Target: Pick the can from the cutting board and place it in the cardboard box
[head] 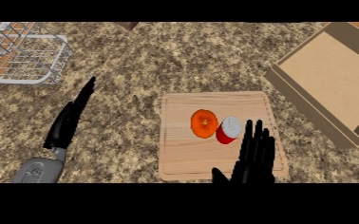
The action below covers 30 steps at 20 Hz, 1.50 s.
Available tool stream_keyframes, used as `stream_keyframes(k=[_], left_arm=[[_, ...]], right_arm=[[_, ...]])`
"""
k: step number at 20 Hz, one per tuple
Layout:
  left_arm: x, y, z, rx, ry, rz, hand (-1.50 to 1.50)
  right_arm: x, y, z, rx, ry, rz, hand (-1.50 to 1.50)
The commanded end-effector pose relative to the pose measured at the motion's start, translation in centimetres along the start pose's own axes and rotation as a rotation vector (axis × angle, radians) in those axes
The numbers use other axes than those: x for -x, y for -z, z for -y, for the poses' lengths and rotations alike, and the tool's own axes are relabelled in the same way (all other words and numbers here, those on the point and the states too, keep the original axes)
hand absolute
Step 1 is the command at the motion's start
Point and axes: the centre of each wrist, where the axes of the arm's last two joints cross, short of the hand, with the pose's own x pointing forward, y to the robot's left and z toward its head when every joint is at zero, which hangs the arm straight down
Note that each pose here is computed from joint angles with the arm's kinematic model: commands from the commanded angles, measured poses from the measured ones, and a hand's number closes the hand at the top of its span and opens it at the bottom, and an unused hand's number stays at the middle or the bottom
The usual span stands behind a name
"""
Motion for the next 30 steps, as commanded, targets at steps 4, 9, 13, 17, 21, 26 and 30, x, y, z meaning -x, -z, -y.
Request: stream_keyframes(k=[4,9,13,17,21,26,30], left_arm=[[0.9,1.4,-1.8,-0.012,0.015,0.004,0.0],[-0.1,0.6,-0.6,-0.016,0.001,0.012,0.0],[1.5,0.9,0.6,0.005,-0.006,-0.006,0.0],[0.5,-0.5,-2.0,0.0,-0.008,-0.005,0.0],[-0.9,2.1,0.5,-0.012,0.011,0.005,0.0],[0.1,0.1,-0.9,-0.012,-0.004,-0.005,0.0],[-0.4,0.9,0.0,0.006,-0.004,-0.006,0.0]], right_arm=[[-0.3,1.9,-1.9,-0.031,0.015,-0.048,-1.5],[-2.1,3.1,-2.0,-0.06,0.027,-0.04,-1.5],[-0.2,2.6,-4.4,-0.064,0.044,-0.042,-1.5],[-0.9,4.5,-4.7,-0.075,0.041,-0.047,-1.5],[-1.4,5.0,-4.6,-0.095,0.039,-0.015,-1.5],[-0.7,4.0,-5.3,0.057,-0.084,0.047,1.5],[-0.2,5.3,-5.1,0.151,-0.113,0.06,1.5]])
